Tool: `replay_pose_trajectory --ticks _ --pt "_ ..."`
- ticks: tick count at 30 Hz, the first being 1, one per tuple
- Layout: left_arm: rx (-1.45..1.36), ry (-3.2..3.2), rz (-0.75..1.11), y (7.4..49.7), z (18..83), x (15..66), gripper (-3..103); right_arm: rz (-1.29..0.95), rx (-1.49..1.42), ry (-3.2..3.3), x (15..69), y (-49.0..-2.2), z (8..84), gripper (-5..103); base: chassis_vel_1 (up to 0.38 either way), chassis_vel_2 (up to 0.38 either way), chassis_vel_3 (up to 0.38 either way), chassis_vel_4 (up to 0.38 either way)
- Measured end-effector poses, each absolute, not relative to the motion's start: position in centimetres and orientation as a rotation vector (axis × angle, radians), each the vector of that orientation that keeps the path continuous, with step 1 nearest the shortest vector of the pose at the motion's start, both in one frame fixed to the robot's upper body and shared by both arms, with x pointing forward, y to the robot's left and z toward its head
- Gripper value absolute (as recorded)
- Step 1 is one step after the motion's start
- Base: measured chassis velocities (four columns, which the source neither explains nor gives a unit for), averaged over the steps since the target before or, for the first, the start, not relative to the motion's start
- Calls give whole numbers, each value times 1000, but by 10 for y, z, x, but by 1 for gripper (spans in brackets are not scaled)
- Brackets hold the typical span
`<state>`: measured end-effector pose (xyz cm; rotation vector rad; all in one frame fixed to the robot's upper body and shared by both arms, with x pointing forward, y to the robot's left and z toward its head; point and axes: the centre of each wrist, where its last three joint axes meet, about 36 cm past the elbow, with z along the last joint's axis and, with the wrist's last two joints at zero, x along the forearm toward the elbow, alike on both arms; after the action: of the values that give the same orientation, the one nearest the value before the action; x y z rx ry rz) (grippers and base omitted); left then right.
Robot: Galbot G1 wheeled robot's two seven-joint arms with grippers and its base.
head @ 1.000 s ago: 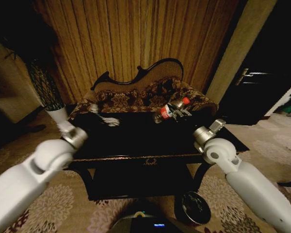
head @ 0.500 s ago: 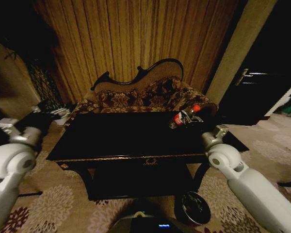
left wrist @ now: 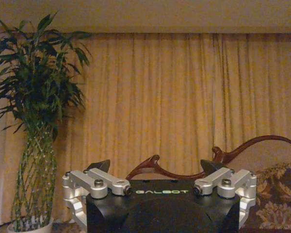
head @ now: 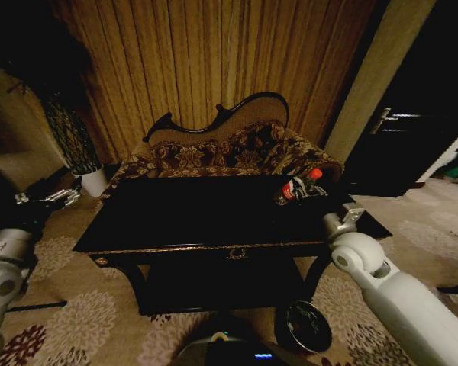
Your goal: Move to the front of the table and place the trash on the table into the trash bin.
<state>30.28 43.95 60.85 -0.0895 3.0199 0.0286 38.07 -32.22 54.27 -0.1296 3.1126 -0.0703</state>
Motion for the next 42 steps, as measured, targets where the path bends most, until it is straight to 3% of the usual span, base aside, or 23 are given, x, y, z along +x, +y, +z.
replay_pose_trajectory --ticks 42 --pt "-76 3073 15 437 593 306 100 -35 -89 3108 366 -338 531 30 75 -75 -75 78"
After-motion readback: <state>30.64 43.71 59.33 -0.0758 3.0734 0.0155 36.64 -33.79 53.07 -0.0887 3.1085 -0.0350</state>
